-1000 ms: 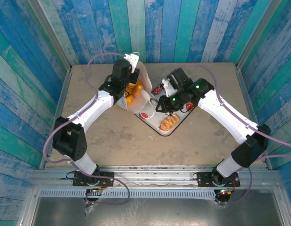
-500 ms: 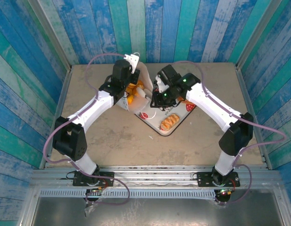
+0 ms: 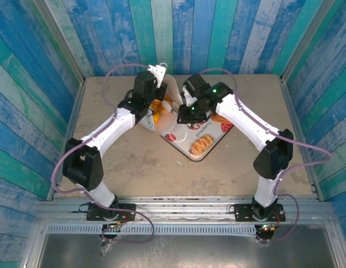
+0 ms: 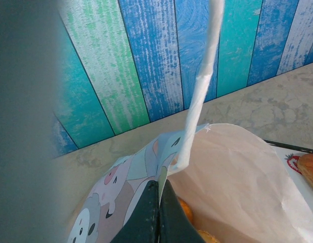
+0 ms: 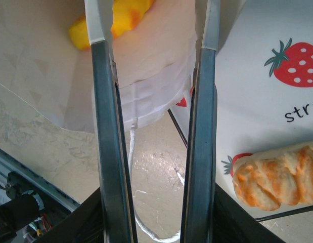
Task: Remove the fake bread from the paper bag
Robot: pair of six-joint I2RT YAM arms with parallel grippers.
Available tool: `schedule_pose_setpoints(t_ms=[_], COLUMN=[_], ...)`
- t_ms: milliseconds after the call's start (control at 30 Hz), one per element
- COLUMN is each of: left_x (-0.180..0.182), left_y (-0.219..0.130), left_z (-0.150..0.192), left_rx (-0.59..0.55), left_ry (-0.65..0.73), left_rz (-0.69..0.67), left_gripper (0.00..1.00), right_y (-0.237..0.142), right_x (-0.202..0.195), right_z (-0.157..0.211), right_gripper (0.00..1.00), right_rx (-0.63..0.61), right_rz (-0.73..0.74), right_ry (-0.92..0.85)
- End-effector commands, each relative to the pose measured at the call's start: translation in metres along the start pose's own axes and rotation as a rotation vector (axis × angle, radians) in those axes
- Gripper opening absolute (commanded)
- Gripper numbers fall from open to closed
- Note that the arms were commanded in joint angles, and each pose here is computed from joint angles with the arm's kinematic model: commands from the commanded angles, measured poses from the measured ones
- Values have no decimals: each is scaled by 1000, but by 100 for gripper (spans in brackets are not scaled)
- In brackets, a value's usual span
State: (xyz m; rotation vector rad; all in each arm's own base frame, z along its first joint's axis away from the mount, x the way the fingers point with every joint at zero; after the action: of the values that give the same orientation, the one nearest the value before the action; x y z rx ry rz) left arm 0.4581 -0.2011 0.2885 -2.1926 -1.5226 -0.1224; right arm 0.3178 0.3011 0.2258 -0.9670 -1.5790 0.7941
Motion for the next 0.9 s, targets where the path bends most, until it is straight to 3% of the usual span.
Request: schedule_pose_setpoints(t_ms=[0, 500, 867], left_x=[-2, 0, -1], left_y=[0, 0, -2], left_z=[-11, -14, -16], left_rx=[-57, -62, -69], left_ry=[-23, -21, -24], left_rz=[15, 10, 19], left_gripper=[0, 0, 0], right_y=[5, 18, 33], right_x=[-1, -15, -6], right_z=[-3, -11, -24], right_gripper=[44, 44, 39], right_rx=[10, 15, 19], right_rz=[22, 110, 96], right_ry=[0, 18, 3])
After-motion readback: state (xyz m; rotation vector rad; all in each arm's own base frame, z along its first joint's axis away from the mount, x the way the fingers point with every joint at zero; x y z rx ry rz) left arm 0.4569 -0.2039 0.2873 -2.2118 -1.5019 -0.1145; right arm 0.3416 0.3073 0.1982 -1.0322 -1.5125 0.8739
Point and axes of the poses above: each hand's point on the last joint's axis, 136 mm out from that joint toward the fingers, its own y axis out along the fingers, its own x axis along the line the jaws close on, z = x × y, the point moved 2 cm from there along -y, back along the fingers, and after that the axes turned 12 degrees about y, right-handed, at the moved point
